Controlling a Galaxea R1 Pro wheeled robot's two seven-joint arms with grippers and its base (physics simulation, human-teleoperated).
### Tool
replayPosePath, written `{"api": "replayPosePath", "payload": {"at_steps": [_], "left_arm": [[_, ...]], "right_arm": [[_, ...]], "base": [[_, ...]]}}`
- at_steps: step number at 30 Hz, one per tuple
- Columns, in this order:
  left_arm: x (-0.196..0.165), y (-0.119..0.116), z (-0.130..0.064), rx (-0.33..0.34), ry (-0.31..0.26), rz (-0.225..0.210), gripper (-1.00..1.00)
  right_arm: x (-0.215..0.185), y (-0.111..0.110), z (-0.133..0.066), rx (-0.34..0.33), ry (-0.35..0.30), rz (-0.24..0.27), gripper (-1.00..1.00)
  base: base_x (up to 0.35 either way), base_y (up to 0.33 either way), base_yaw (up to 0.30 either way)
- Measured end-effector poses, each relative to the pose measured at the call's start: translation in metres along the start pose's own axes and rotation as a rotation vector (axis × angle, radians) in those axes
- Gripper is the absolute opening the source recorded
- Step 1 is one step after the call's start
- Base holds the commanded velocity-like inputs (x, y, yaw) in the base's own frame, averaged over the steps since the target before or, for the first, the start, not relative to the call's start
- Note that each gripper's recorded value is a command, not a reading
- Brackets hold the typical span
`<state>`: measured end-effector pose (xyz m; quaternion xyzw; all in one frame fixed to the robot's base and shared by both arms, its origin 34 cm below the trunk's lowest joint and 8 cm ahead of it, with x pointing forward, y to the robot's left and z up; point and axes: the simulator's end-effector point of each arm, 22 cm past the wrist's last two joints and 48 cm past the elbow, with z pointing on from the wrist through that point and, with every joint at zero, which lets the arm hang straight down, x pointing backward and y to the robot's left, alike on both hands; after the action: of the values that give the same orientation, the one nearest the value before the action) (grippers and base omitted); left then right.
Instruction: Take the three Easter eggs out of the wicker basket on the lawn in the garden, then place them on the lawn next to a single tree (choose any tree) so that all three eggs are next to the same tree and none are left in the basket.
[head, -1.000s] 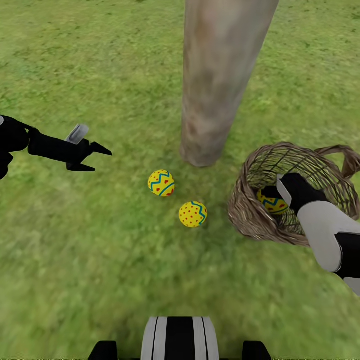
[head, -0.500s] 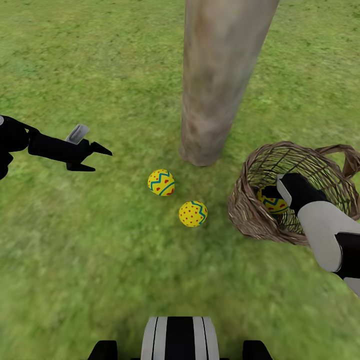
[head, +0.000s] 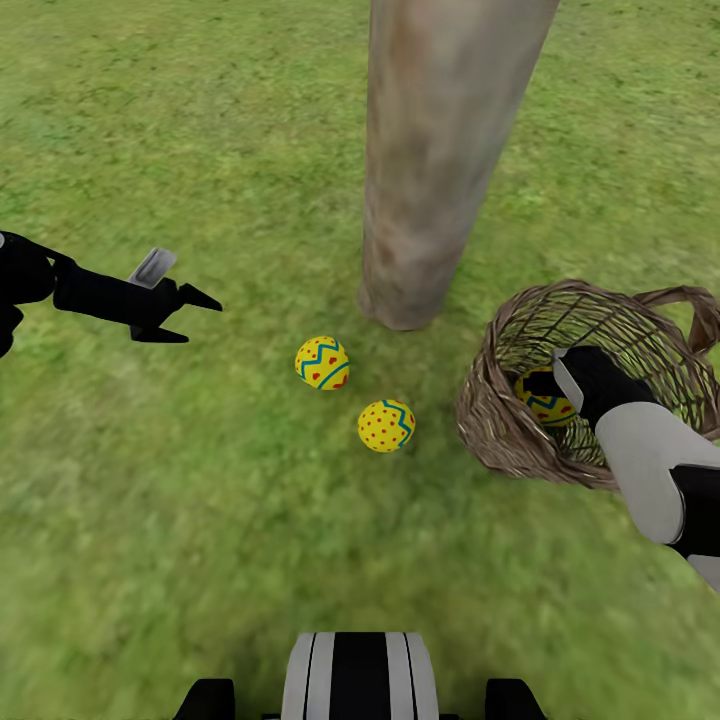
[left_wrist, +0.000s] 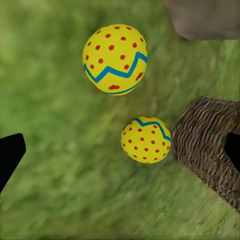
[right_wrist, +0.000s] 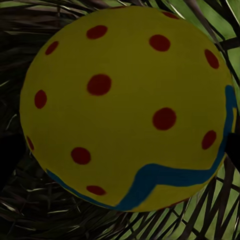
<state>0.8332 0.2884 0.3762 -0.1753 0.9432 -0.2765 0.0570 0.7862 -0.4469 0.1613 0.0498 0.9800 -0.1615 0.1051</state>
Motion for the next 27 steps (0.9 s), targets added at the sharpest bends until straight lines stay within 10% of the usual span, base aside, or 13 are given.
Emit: {"api": "replayPosePath", "payload": {"at_steps": [21,22,27], "left_arm": [[-0.001,0.011,0.002,-0.009,0.001,-0.012,1.00],[-0.002,0.011,0.002,-0.010,0.000,-0.013,1.00],[-0.002,0.013,0.001,-0.012,-0.001,-0.014,1.00]], "right_arm": [[0.004,-0.003,0.006,0.023,0.007,-0.033,1.00],[0.004,-0.003,0.006,0.023,0.007,-0.033,-1.00],[0.003,-0.002,0.006,0.020,0.006,-0.029,-1.00]], "base": [[0.000,0.000,0.000],[0.000,0.000,0.000],[0.000,0.000,0.000]]}}
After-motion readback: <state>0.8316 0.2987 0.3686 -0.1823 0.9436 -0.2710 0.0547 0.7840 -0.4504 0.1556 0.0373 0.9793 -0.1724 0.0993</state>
